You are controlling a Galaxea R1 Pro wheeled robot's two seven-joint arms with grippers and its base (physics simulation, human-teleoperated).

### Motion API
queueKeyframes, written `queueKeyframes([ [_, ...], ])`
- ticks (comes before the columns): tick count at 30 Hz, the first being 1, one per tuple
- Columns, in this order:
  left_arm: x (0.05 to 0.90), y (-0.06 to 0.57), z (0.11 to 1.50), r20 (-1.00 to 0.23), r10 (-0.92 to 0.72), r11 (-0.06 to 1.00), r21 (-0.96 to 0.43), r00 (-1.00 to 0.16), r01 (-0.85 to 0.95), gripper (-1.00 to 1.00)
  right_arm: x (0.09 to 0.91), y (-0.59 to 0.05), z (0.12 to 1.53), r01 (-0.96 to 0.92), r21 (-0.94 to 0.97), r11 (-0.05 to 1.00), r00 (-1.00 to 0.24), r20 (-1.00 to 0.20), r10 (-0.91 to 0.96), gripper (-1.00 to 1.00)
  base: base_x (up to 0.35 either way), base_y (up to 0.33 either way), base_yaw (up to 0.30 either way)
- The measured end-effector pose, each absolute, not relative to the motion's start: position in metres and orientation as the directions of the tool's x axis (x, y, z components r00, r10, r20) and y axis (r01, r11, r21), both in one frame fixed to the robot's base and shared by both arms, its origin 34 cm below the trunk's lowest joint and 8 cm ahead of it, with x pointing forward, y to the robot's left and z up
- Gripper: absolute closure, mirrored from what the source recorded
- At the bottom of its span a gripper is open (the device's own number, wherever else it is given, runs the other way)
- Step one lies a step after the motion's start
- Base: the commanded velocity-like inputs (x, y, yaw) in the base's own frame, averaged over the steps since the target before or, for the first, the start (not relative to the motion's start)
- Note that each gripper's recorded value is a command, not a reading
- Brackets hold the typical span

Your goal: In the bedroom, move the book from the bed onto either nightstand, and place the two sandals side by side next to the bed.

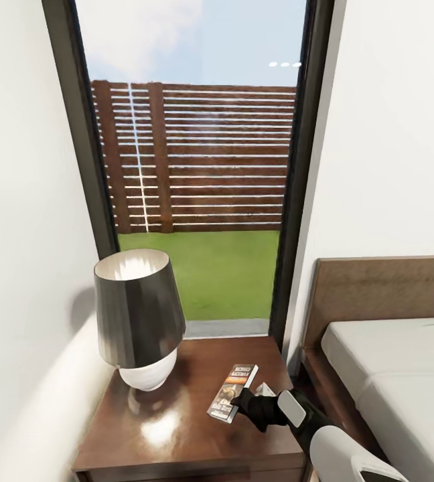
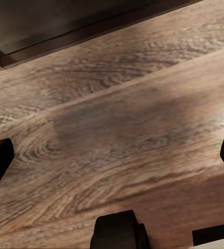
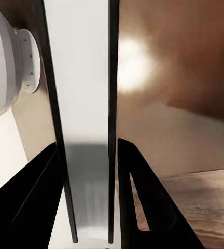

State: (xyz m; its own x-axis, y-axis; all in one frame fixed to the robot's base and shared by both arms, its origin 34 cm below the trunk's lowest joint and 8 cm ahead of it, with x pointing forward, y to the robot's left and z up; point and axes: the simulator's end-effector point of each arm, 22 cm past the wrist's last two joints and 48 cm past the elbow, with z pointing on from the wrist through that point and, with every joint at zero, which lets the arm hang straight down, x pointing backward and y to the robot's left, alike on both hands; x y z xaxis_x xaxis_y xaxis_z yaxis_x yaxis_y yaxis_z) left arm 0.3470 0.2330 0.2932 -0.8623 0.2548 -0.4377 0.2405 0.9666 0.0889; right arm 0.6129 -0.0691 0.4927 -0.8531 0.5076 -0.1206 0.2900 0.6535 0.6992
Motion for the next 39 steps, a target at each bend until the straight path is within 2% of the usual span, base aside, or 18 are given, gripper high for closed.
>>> queueKeyframes([
  [39, 0.3469, 0.2305, 0.2931, -0.437, 0.253, 0.967, 0.086, -0.863, 0.24, -1.0, 0.6098, -0.072, 0.494, 0.294, 0.68, 0.672, -0.873, -0.095, 0.478, 1.0, 0.008, 0.013, 0.0],
])
